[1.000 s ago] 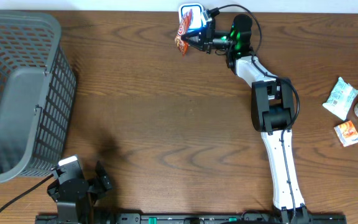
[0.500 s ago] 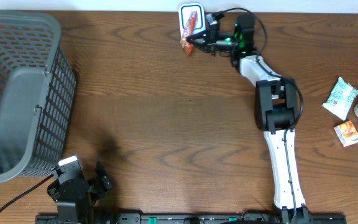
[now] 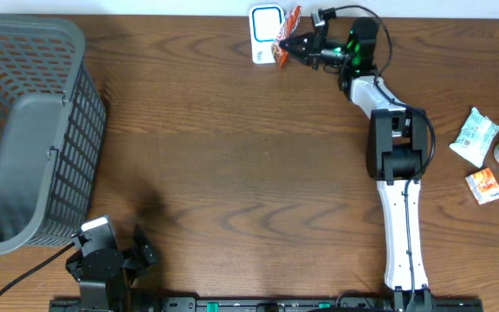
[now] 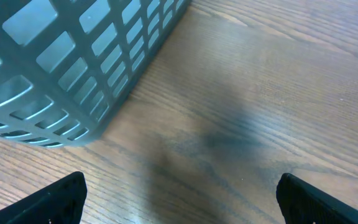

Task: Scan the item barcode
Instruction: 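Carry the red snack bar right toward the wipes pack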

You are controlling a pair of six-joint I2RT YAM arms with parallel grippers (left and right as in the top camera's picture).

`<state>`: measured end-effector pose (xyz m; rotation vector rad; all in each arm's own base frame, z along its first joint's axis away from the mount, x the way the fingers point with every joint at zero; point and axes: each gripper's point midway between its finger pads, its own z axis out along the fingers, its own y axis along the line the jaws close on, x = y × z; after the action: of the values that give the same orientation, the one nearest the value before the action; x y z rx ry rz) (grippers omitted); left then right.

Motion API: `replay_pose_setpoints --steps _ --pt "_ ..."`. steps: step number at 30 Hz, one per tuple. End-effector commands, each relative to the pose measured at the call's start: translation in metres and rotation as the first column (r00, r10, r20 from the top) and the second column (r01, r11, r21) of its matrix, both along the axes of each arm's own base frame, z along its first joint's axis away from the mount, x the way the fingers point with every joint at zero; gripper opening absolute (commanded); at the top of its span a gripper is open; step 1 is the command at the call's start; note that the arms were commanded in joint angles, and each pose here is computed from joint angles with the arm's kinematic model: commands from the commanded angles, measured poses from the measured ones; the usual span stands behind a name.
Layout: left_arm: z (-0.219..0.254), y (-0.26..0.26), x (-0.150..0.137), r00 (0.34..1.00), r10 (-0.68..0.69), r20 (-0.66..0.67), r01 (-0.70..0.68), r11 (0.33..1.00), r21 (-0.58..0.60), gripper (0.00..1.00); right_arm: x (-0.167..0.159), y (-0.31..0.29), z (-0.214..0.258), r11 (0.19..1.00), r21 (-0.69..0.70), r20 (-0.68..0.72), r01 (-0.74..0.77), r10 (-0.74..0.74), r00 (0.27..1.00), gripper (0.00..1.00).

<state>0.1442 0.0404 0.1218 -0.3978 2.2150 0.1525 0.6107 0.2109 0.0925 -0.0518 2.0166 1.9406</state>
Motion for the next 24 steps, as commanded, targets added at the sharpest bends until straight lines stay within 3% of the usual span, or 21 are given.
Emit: replay_pose_setpoints --steps 1,10,17,24 --pt "0.0 0.001 0.0 1.0 0.014 0.004 -0.014 1.0 -0.003 0.98 -0.002 -0.028 0.053 0.999 0.037 0.064 -0.02 0.017 0.998 0.02" --pt "0.0 0.001 0.0 1.0 0.014 0.004 -0.014 1.0 -0.003 0.98 -0.045 -0.058 0.192 0.995 0.075 0.31 -0.069 0.043 0.95 0.02" --pt "0.0 0.001 0.0 1.0 0.014 0.004 -0.014 1.0 -0.003 0.98 -0.068 -0.054 0.273 0.994 0.086 0.329 -0.066 0.034 0.944 0.02" --pt "0.0 0.001 0.0 1.0 0.014 0.004 -0.014 1.0 -0.003 0.98 -0.114 -0.045 0.374 0.997 0.07 0.47 -0.039 0.001 0.883 0.02"
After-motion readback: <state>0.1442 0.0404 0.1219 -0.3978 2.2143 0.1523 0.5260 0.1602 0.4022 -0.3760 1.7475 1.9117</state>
